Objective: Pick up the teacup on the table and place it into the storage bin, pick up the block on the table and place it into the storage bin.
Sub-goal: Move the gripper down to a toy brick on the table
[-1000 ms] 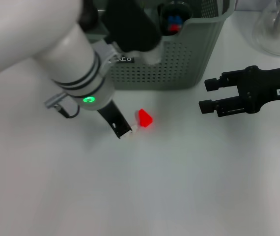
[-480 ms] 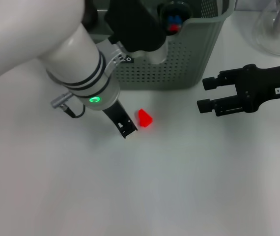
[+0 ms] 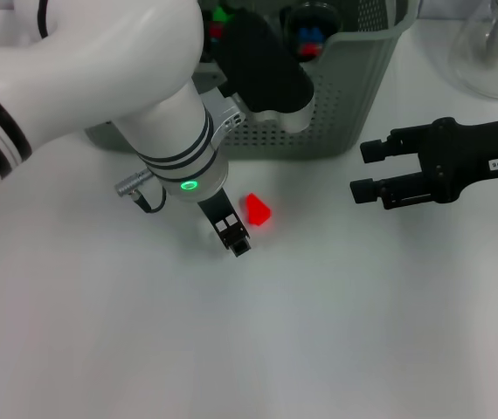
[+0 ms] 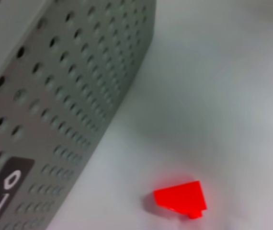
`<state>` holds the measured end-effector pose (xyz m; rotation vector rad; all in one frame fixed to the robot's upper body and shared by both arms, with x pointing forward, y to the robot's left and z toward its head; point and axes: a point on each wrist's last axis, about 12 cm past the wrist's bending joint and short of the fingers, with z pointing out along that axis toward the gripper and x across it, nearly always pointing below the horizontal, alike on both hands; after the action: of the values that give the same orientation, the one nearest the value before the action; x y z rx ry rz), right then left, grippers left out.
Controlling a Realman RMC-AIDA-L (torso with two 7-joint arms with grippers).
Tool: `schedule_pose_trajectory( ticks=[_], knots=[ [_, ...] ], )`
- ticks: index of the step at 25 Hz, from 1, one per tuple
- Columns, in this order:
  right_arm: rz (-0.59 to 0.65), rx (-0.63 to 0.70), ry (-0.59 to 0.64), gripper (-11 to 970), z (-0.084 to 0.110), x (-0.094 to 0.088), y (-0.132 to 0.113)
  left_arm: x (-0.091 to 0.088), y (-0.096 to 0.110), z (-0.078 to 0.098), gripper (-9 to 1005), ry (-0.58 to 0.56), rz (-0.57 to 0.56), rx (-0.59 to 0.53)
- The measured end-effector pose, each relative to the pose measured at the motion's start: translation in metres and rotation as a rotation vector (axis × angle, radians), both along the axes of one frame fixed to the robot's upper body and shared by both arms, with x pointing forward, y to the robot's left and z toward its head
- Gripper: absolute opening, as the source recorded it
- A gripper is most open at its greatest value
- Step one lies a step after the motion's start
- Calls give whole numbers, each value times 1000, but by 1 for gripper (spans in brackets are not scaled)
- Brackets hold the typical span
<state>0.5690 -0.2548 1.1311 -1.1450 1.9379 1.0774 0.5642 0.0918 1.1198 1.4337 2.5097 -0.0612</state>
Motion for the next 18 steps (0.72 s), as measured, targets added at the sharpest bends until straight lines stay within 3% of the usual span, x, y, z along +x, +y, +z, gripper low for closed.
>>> schedule_pose_trajectory(
  ticks=[5, 10, 18],
  knots=[
    [-1, 0, 0, 780, 0, 0, 0, 3, -2, -4, 569, 7, 0, 17],
    [-5, -1, -1, 780, 0, 1, 0, 5, -3, -7, 676, 3, -1, 23],
    [-5, -2, -2, 780, 1, 1, 0, 6, -2, -9, 550, 0, 0, 32]
  ],
)
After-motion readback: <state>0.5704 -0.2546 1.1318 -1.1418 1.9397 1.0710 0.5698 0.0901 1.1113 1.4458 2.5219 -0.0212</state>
